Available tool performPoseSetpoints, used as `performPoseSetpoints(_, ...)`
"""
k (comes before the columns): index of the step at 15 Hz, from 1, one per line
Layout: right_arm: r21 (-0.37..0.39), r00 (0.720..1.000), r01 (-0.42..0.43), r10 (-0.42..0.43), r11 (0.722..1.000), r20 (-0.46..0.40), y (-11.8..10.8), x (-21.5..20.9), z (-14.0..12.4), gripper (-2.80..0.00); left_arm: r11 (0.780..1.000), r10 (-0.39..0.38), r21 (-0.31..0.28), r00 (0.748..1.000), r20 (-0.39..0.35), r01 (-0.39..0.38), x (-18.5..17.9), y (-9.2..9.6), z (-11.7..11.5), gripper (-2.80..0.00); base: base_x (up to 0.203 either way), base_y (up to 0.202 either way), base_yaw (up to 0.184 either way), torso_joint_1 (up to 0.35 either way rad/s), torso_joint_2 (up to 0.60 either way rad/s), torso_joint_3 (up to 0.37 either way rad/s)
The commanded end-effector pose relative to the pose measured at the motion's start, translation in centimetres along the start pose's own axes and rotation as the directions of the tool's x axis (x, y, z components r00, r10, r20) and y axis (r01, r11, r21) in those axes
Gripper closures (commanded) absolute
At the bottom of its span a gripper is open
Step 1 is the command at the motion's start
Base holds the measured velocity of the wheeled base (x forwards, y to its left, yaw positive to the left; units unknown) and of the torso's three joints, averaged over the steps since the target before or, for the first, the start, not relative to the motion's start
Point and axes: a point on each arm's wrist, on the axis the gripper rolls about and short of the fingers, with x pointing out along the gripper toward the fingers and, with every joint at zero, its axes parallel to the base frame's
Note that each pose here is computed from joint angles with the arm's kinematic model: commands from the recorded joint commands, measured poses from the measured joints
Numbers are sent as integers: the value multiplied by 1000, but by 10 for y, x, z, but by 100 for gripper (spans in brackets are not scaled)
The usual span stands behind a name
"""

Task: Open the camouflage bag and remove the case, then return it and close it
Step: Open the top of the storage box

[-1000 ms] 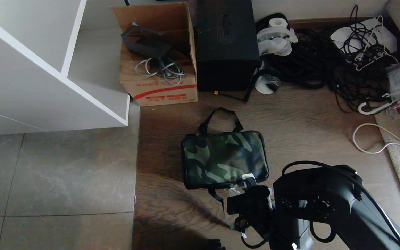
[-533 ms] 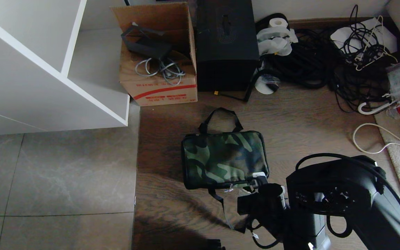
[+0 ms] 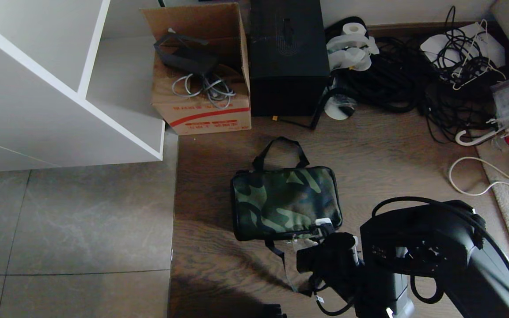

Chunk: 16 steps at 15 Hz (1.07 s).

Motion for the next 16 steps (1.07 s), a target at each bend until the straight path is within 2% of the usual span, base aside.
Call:
performPoseSetpoints(1,-2,999,-22,22,1000,44,8,15,-1,-280,1000,1,0,1000,-8,-1,1,0,-2,0,0,0,0,0,0,0)
performPoseSetpoints(5,-27,997,-33,35,999,76,12,32,-8,-280,1000,1,0,1000,-8,-1,1,0,-2,0,0,0,0,0,0,0)
performPoseSetpoints(9,-37,998,-24,26,999,53,10,32,-16,-280,1000,1,0,1000,-8,-1,1,0,-2,0,0,0,0,0,0,0)
performPoseSetpoints(16,-42,1000,-20,21,999,15,7,16,-13,-280,1000,1,0,1000,-8,-1,1,0,-2,0,0,0,0,0,0,0)
